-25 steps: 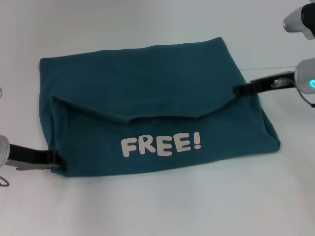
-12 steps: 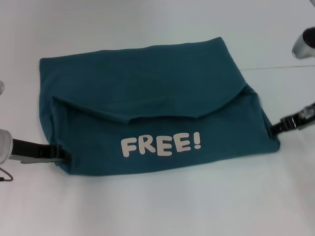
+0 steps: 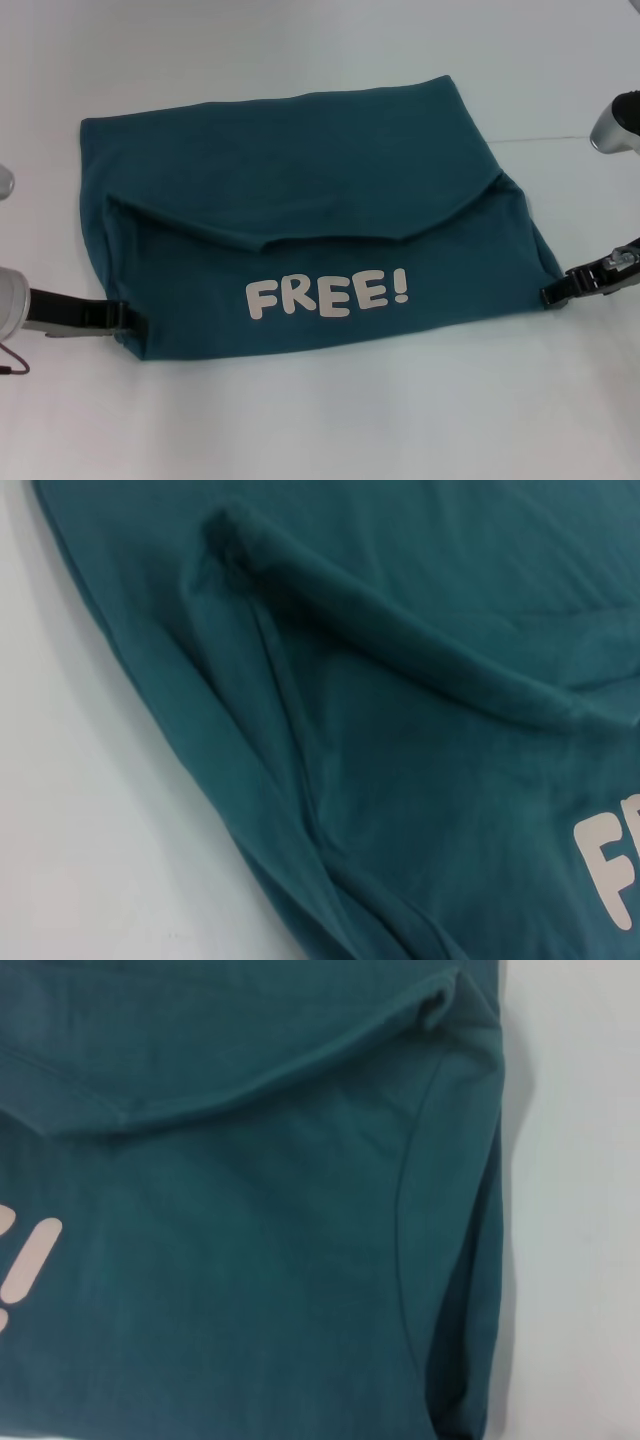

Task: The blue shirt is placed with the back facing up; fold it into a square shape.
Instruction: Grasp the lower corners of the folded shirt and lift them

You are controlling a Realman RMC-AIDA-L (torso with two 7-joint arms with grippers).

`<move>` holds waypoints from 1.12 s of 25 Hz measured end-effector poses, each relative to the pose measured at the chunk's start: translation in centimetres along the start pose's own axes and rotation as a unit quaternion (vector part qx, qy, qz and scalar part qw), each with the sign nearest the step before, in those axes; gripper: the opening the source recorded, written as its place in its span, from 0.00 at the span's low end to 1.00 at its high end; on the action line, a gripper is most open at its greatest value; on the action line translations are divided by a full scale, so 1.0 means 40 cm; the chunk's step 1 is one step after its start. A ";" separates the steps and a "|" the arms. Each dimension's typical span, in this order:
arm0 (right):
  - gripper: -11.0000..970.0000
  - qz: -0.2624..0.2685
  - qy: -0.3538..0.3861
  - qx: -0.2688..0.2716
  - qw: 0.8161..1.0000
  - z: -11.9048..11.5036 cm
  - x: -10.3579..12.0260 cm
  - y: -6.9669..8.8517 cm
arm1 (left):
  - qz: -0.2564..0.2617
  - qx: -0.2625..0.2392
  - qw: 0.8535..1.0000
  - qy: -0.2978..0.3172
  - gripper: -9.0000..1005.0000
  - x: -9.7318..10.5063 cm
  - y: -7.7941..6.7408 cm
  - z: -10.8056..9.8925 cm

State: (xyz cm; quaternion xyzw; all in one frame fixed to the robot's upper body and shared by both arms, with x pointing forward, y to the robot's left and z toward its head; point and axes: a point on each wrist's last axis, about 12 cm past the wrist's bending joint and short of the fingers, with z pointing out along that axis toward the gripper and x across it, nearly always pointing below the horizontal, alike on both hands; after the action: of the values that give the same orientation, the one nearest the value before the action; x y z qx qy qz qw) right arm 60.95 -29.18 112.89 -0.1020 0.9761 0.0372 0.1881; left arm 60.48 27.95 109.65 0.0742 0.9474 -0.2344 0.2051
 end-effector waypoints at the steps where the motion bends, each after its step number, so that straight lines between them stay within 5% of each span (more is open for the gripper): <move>1: 0.92 0.001 -0.001 -0.001 1.000 0.001 0.002 -0.001 | -0.001 0.000 1.000 0.000 0.13 0.001 0.000 0.000; 28: 0.91 0.005 -0.024 -0.017 1.000 0.024 0.002 0.001 | 0.002 0.002 1.000 0.000 0.12 0.007 -0.004 0.008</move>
State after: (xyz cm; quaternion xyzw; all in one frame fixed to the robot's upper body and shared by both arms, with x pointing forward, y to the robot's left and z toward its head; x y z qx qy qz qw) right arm 61.23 -29.05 111.97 -0.0991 0.9710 0.0575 0.2098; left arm 60.31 27.68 109.34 0.0763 0.9467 -0.2364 0.2051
